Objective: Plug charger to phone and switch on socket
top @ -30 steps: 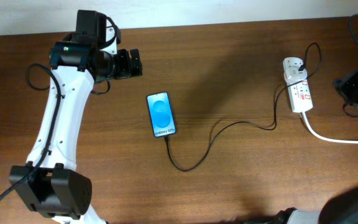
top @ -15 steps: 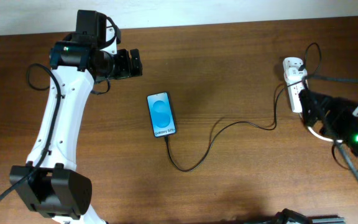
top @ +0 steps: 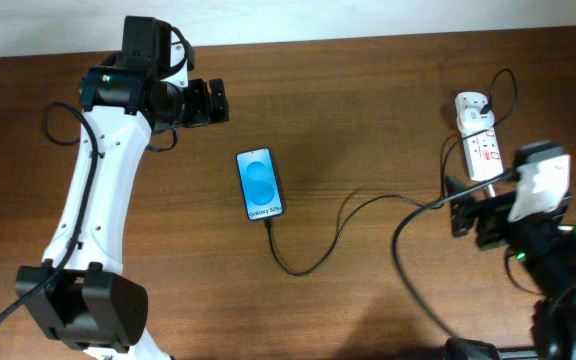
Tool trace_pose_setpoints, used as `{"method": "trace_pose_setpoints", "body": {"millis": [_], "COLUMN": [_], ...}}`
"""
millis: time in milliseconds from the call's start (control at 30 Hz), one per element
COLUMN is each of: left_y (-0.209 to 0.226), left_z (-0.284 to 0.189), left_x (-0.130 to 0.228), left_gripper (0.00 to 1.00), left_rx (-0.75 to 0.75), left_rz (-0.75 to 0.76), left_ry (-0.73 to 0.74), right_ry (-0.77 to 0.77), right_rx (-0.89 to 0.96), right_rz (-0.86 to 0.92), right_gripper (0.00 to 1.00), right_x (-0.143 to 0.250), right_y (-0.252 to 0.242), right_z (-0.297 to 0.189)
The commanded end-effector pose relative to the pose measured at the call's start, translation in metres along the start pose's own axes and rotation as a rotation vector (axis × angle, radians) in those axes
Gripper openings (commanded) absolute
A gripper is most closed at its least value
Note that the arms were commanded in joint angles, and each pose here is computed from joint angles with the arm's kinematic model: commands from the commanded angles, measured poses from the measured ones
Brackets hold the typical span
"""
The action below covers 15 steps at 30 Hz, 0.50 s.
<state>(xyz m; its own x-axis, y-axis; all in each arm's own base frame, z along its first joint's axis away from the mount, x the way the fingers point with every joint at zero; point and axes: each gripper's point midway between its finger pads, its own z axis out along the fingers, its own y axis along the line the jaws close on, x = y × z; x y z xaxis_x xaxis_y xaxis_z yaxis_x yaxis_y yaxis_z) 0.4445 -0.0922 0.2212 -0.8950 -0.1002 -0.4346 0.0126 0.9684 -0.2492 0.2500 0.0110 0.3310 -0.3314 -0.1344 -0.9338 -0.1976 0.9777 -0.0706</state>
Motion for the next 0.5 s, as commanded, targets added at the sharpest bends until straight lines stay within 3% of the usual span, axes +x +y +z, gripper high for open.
{"method": "trace_pose_setpoints", "body": {"millis": [0,233,467], "left_y": [0.003,0.003,0.003], "left_z": [-0.002,-0.002,-0.002], "left_x": [-0.002,-0.002,-0.002], "left_gripper": [0.99,0.99,0.99], "left_rx": [-0.008,-0.009,-0.009], "left_rz": [-0.004,-0.004,-0.004], "left_ry": [-0.009,-0.008,-0.008], "right_ry": [-0.038,-0.274,-0.305], "right_rx": [0.096,0.066,0.034], "right_rz": [-0.059,-0.121,-0.134], "right_gripper": [0.99,0.99,0.98], "right_x": [0.029,0.075,0.124], "right_y": [-0.005,0.015,0.027], "right_z": [0.01,0.03,0.044]}}
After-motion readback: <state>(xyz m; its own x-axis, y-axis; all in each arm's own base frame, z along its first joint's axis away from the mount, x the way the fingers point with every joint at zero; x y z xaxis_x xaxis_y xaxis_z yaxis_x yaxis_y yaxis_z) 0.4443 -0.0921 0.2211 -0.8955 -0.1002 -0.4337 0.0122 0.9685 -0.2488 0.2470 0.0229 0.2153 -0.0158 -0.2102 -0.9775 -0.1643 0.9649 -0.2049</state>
